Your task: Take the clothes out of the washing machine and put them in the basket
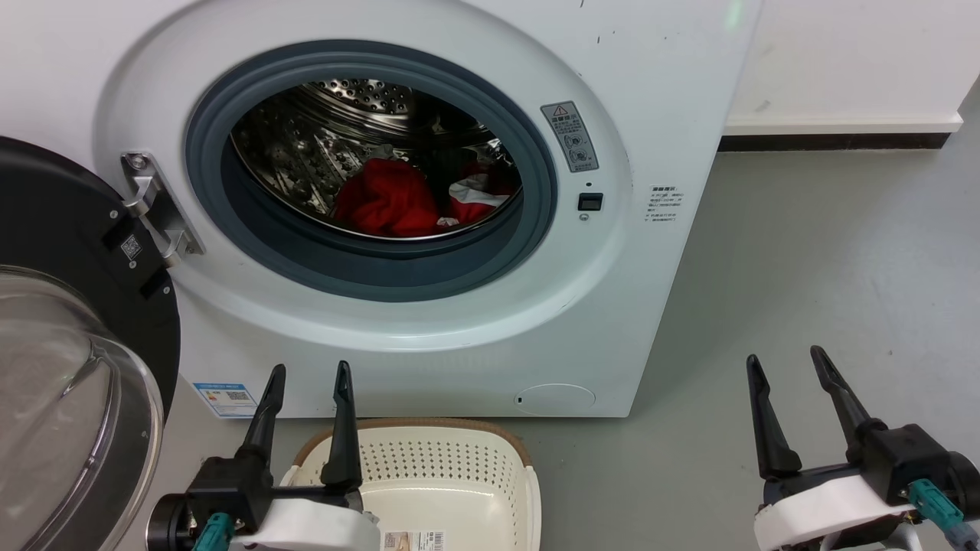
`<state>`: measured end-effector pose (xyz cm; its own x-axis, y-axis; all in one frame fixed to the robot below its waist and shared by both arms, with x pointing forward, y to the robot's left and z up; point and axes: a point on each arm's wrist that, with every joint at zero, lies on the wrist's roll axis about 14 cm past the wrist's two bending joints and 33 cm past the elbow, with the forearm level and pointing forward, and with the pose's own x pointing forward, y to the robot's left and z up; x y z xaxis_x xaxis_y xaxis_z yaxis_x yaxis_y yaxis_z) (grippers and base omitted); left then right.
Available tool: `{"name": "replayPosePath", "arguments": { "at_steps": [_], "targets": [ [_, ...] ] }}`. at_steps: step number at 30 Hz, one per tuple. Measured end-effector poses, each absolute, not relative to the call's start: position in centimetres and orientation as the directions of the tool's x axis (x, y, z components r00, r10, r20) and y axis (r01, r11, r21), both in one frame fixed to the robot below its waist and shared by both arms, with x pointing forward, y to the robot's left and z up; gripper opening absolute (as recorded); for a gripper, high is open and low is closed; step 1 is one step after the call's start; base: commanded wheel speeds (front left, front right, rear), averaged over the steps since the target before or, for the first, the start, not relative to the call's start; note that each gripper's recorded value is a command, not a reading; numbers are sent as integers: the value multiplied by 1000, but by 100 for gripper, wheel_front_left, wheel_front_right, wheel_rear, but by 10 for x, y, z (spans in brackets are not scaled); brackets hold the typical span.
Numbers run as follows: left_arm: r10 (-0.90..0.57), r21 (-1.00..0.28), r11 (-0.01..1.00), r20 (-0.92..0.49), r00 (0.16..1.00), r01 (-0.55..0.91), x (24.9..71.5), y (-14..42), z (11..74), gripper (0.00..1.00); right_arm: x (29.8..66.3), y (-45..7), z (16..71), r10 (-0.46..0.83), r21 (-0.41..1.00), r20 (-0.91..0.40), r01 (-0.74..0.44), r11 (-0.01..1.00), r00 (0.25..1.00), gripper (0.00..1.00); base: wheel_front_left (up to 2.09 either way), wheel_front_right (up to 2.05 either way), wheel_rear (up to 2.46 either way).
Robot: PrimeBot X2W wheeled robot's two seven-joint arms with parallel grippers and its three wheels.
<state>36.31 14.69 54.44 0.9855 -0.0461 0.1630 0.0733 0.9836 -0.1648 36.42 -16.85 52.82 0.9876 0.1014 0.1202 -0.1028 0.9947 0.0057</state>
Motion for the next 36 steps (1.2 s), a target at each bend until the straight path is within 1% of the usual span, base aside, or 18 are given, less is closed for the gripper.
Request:
{"name": "replayPosePath", "arguments": {
  "at_steps": [2, 7, 12, 17, 21, 24, 28, 32, 36],
  "targets": [
    [-58, -115, 990, 163, 985, 77, 362, 145, 542, 100, 364, -167, 527, 108, -18, 117, -107, 994, 987, 100, 0, 0, 0],
    [-55, -75, 995, 162, 985, 67, 361, 142, 540, 100, 363, -164, 527, 125, -74, 119, -117, 990, 985, 100, 0, 0, 0],
    [-66, -8, 998, 150, 986, 68, 359, 139, 534, 100, 363, -158, 530, 146, -112, 130, -132, 985, 981, 100, 0, 0, 0],
    [-68, 31, 997, 142, 988, 65, 356, 138, 529, 100, 362, -156, 533, 158, -144, 142, -138, 980, 977, 100, 0, 0, 0],
    [-68, 22, 998, 153, 986, 65, 356, 137, 531, 100, 362, -154, 534, 167, -165, 146, -143, 976, 975, 100, 0, 0, 0],
    [-48, -48, 997, 153, 987, 56, 356, 142, 531, 100, 361, -152, 537, 174, -176, 159, -146, 973, 972, 100, 0, 0, 0],
    [-30, -62, 997, 155, 987, 40, 355, 152, 531, 100, 361, -160, 535, 147, -133, 159, -127, 983, 976, 100, 0, 0, 0],
    [-19, -72, 997, 152, 988, 30, 355, 158, 529, 100, 360, -175, 521, 86, -19, 126, -84, 996, 988, 100, 0, 0, 0],
    [-58, -37, 997, 121, 991, 63, 353, 152, 518, 100, 359, -176, 513, 85, -12, 102, -84, 996, 991, 100, 0, 0, 0]
  ]
}}
